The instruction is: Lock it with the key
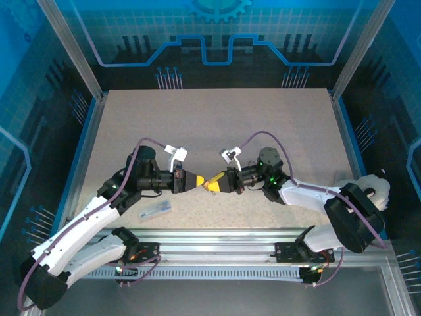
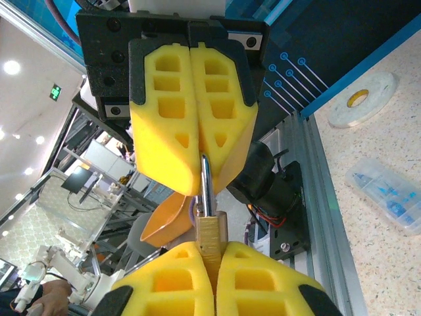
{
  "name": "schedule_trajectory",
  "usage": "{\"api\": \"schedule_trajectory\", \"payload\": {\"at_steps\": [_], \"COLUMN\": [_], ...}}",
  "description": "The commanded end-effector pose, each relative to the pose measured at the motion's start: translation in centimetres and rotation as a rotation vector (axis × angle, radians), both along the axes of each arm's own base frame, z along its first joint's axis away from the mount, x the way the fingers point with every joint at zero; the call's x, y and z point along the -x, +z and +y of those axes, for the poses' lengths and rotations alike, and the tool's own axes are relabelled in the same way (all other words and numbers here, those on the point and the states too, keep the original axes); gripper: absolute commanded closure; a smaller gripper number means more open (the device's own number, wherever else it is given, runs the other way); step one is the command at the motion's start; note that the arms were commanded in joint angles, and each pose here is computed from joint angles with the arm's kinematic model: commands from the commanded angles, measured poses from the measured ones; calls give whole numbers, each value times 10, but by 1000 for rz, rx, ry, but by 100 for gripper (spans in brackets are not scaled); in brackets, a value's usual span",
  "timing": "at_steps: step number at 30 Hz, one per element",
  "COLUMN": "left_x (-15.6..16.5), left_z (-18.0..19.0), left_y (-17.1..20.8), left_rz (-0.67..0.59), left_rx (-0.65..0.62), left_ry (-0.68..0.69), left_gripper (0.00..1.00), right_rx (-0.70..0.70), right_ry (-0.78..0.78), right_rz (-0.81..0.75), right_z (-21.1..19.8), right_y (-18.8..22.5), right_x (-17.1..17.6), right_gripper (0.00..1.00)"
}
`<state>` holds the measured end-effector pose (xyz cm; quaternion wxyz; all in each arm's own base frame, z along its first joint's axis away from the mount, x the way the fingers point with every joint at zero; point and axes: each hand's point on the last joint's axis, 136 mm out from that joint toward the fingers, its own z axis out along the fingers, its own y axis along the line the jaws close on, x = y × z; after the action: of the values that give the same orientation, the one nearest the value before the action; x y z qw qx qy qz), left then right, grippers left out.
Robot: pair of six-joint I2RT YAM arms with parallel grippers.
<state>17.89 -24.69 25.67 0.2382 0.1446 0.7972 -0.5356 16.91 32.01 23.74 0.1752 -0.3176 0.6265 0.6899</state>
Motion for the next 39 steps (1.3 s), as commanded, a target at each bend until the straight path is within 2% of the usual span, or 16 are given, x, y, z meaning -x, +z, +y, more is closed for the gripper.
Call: {"api": "schedule_trajectory", "payload": {"at_steps": [1, 26, 39], "left_x": [39, 38, 40], "left_z": [-7, -14, -20], "left_y": [-19, -34, -35], "left_rz": [129, 134, 102], "left_rx": [-2, 35, 75], "left_ry": [-137, -97, -102], "left_gripper": [100, 100, 100], "right_rx": [-100, -102, -147], "right_ry": [-222, -270, -241], "right_rz": [-72, -66, -64], "right_z": [-10, -16, -17], "right_y": [30, 30, 40], "right_x": [-46, -52, -47], "right_gripper": [100, 100, 100]}}
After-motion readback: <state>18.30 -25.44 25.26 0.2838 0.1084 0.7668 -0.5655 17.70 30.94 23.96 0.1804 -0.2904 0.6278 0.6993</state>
